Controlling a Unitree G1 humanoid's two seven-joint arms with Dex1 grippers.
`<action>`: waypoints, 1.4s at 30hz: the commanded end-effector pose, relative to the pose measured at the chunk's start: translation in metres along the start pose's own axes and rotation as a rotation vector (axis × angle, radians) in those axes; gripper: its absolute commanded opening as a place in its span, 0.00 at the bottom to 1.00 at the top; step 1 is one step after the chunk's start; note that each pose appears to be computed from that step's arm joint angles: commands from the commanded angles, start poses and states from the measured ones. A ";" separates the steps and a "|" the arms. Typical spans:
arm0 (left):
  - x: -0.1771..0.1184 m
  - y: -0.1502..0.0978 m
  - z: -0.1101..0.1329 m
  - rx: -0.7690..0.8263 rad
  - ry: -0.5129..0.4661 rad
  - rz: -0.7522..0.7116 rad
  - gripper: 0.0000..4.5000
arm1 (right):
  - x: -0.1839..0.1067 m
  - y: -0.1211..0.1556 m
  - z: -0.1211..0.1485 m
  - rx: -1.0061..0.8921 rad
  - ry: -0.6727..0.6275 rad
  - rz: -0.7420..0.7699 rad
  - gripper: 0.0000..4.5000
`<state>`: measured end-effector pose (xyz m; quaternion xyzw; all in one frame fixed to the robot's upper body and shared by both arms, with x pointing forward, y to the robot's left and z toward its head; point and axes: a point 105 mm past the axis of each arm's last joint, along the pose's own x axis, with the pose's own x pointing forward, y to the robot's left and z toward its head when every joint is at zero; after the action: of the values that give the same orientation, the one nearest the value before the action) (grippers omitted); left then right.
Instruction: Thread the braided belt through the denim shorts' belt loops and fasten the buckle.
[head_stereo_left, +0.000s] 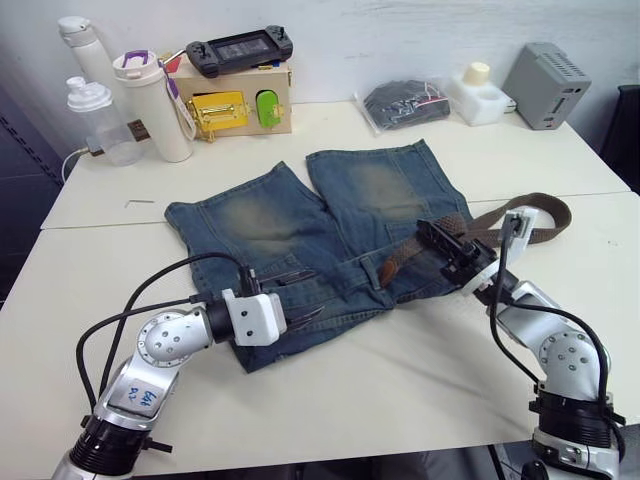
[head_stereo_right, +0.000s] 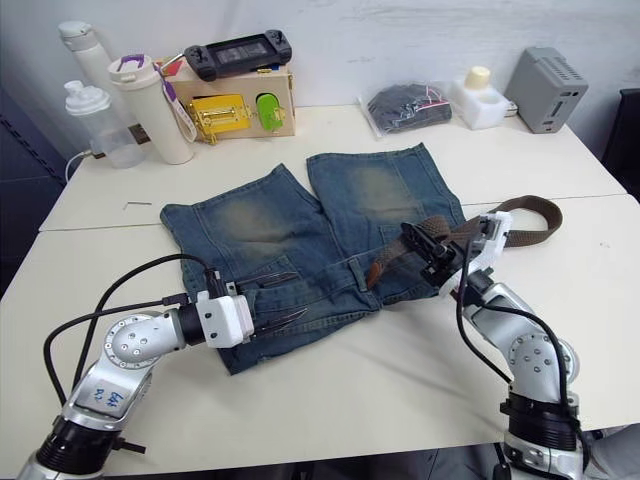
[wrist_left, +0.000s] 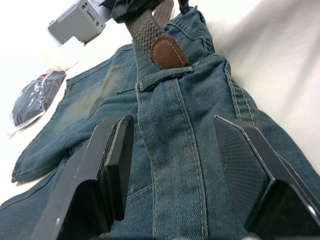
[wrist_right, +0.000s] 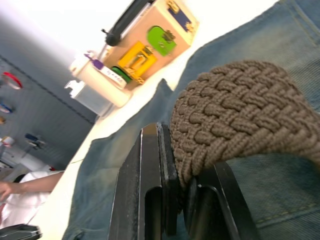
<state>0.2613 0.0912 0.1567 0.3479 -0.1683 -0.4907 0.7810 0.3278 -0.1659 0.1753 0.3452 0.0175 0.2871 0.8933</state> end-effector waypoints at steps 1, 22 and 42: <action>0.000 0.004 0.010 0.037 -0.027 0.019 0.63 | -0.001 0.001 0.006 -0.004 -0.027 0.007 0.00; -0.001 0.005 0.011 0.046 -0.025 0.010 0.63 | -0.012 -0.023 0.026 -0.090 -0.102 -0.040 0.00; -0.003 0.007 0.010 0.052 -0.014 0.006 0.63 | -0.012 -0.006 -0.009 -0.079 -0.016 0.044 0.00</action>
<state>0.2598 0.0911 0.1578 0.3556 -0.1668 -0.4937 0.7759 0.3209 -0.1718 0.1585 0.3181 -0.0035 0.2911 0.9023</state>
